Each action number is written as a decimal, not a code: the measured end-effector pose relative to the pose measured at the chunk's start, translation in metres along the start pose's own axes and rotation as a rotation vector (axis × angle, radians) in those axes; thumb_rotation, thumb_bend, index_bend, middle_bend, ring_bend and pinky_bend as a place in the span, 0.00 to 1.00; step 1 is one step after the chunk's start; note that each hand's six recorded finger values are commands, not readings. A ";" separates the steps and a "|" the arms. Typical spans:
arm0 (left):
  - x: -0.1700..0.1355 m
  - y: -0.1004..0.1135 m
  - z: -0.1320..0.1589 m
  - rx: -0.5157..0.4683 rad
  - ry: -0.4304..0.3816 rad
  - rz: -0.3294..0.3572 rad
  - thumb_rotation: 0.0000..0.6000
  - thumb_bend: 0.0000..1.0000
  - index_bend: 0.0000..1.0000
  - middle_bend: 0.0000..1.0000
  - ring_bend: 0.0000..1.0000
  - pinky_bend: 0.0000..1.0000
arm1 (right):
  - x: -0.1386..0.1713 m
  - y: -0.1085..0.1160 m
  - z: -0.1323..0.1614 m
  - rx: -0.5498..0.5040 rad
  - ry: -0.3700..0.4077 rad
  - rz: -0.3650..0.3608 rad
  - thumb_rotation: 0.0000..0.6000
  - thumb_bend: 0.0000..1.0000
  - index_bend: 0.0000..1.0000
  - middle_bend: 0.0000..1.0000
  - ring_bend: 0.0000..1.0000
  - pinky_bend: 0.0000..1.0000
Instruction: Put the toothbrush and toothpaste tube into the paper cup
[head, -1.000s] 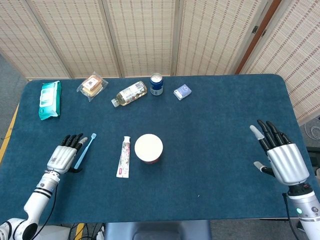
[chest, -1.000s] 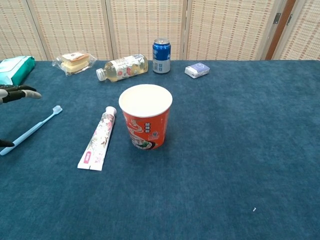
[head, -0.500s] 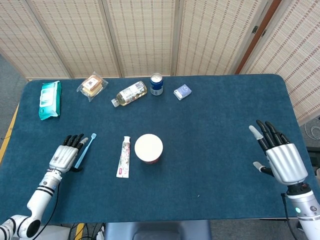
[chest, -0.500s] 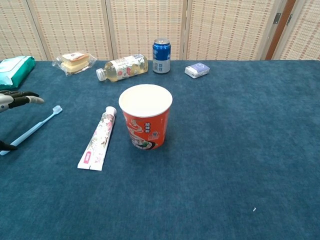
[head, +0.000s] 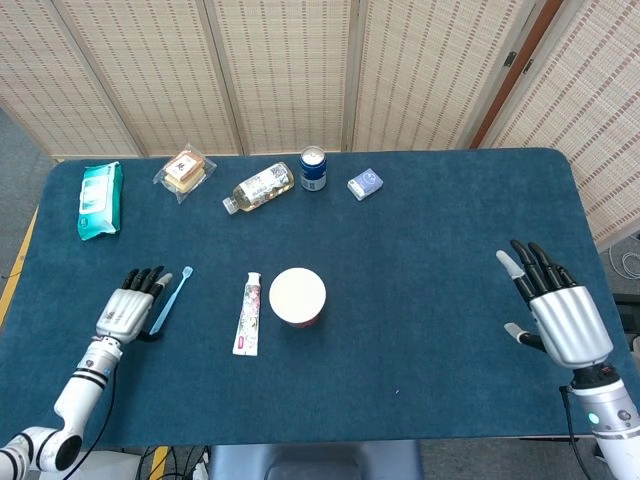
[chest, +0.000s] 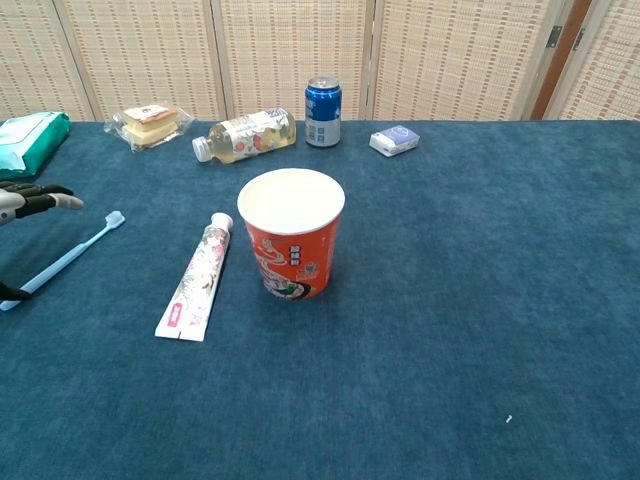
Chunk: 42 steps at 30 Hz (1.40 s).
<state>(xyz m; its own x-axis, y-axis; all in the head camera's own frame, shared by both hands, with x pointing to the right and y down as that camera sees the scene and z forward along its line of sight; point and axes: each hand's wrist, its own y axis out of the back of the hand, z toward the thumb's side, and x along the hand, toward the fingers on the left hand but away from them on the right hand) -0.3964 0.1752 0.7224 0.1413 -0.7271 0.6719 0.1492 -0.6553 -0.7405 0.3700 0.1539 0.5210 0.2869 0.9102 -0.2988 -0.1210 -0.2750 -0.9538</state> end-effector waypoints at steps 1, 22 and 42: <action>0.000 0.000 -0.001 0.000 0.002 0.000 1.00 0.00 0.00 0.00 0.00 0.00 | 0.000 0.000 0.000 0.000 0.000 0.001 1.00 0.00 0.00 0.00 0.00 0.30; -0.002 -0.003 0.006 -0.005 -0.018 -0.001 1.00 0.00 0.00 0.00 0.00 0.00 | -0.001 -0.006 0.002 -0.009 0.005 0.013 1.00 0.00 0.00 0.00 0.00 0.30; 0.006 0.000 -0.012 0.032 0.043 0.026 1.00 0.00 0.00 0.00 0.00 0.00 | 0.000 -0.005 0.003 -0.010 0.007 0.009 1.00 0.00 0.00 0.00 0.00 0.30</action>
<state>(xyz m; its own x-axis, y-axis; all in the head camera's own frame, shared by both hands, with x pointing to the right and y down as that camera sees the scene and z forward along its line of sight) -0.4072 0.1680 0.7261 0.1038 -0.7524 0.6504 0.1776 -0.6294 -0.7565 0.3680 0.1560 0.5257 0.2928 0.9052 -0.3080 -0.1143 -0.2867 -0.9512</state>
